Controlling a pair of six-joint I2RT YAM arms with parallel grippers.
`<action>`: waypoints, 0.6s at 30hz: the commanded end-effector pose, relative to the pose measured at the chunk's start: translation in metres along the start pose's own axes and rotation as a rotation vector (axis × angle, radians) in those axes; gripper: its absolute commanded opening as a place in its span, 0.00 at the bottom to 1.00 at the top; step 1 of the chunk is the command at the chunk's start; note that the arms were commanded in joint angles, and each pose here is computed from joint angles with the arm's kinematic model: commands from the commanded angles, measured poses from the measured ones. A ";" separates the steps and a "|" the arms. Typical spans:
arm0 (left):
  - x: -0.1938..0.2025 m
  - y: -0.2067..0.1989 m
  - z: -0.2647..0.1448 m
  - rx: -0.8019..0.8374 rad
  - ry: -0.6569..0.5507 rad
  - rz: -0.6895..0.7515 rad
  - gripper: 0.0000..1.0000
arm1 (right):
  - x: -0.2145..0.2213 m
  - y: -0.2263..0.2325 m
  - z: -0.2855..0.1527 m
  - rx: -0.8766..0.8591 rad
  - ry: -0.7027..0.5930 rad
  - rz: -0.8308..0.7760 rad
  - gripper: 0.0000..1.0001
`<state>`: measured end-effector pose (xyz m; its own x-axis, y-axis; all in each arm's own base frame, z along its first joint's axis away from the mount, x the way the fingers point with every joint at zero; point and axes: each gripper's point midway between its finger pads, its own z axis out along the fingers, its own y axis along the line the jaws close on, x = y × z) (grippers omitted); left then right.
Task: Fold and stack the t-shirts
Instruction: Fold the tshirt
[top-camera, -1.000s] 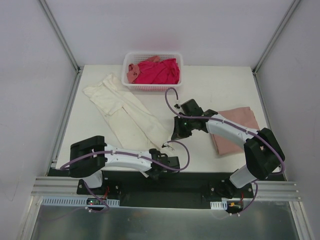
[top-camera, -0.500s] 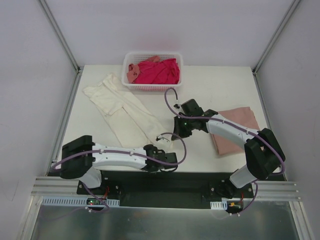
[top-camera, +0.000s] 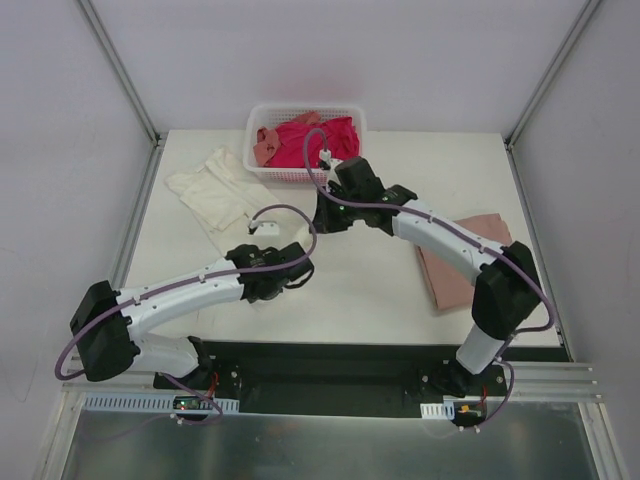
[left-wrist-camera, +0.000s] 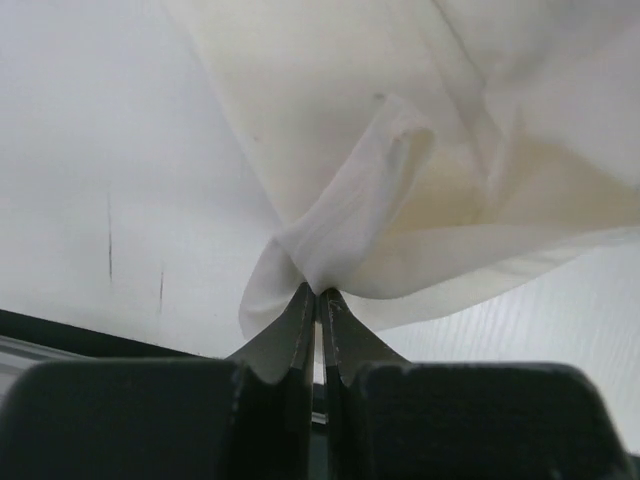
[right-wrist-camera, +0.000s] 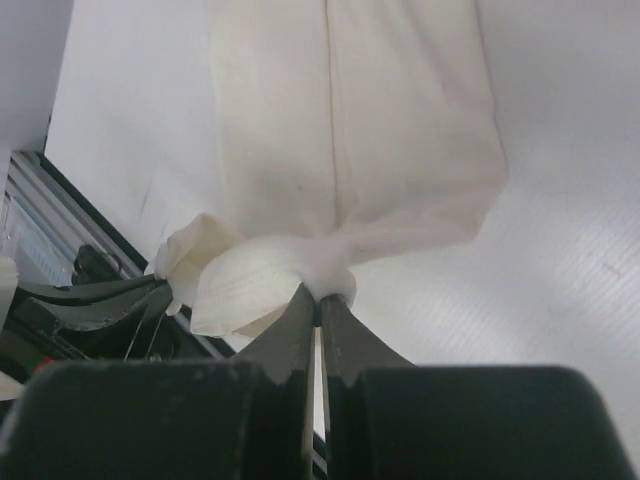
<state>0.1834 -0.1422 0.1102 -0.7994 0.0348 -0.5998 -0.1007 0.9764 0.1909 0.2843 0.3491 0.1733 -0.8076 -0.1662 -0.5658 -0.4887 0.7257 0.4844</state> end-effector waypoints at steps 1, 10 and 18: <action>-0.020 0.040 0.011 -0.123 -0.041 -0.144 0.00 | -0.055 0.010 0.023 0.001 -0.113 -0.059 0.01; -0.057 0.081 0.039 -0.228 -0.070 -0.303 0.00 | -0.108 0.012 0.100 -0.045 -0.207 -0.095 0.01; -0.097 0.081 0.086 -0.184 -0.088 -0.340 0.00 | -0.138 0.004 0.129 -0.005 -0.277 -0.123 0.01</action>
<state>0.2698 -0.0473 0.1188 -0.6594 -0.2847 -0.6958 -0.5006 0.8568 0.1239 0.4082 0.4506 0.1214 -0.7299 -0.1275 -0.6716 -0.5341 0.7195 0.4439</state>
